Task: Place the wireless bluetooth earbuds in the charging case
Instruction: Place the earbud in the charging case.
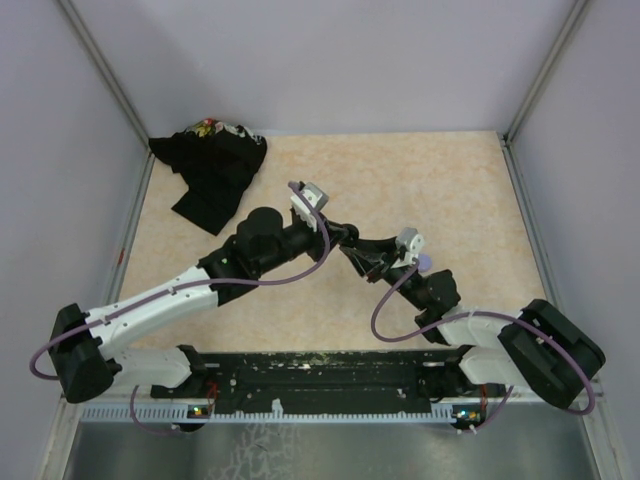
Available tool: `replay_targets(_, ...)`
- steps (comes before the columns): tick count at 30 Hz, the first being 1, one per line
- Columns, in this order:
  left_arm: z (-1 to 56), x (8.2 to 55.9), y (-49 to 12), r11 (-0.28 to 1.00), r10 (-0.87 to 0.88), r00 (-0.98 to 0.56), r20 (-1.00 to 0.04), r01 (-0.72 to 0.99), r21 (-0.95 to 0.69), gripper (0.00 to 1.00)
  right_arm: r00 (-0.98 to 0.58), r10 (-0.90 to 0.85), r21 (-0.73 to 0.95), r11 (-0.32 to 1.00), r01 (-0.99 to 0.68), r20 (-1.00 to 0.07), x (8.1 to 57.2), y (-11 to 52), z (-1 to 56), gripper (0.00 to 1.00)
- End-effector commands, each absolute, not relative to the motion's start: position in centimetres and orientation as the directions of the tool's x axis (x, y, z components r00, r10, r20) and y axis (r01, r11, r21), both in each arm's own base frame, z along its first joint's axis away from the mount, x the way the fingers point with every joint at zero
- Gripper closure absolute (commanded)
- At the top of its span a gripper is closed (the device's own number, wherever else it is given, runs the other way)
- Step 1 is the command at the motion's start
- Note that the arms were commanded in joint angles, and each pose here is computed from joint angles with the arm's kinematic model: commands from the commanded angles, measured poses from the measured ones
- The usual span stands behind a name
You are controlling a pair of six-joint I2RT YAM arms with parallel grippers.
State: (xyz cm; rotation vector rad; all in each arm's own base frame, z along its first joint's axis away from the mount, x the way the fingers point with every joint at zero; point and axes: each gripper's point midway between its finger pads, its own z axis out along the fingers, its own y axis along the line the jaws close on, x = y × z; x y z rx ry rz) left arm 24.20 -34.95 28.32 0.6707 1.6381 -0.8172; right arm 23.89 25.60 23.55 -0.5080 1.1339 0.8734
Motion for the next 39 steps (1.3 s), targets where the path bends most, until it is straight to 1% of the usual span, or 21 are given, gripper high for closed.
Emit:
replay_targets(1,28.4,23.7,-35.7,0.566,0.001,-0.196,-0.981,0.808,-0.161,0.85,0.231,0.417,0.050,0.562,-0.826,-0.879,23.1,25.4,27.1,1.00)
replay_targets(13,27.3,22.7,-35.8,0.542,0.015,-0.219,-0.976,0.822,-0.176,0.84,0.230,0.418,0.053,0.563,-0.824,-0.879,23.1,25.3,27.0,1.00)
replay_targets(21,26.9,21.8,-35.5,0.514,0.045,-0.214,-0.976,0.842,-0.161,0.80,0.231,0.420,0.053,0.564,-0.824,-0.878,23.1,25.2,27.0,1.00)
replay_targets(25,26.7,21.5,-35.2,0.506,0.062,-0.204,-0.977,0.850,-0.145,0.78,0.237,0.423,0.050,0.565,-0.823,-0.874,23.0,25.1,27.1,1.00)
replay_targets(35,26.6,20.0,-35.6,0.401,0.098,-0.105,-0.990,0.914,-0.057,0.74,0.230,0.432,0.059,0.559,-0.827,-0.872,22.8,25.1,27.4,1.00)
replay_targets(39,26.3,20.2,-35.6,0.412,0.103,-0.104,-0.989,0.910,-0.053,0.71,0.232,0.433,0.059,0.561,-0.826,-0.871,22.8,25.0,27.4,1.00)
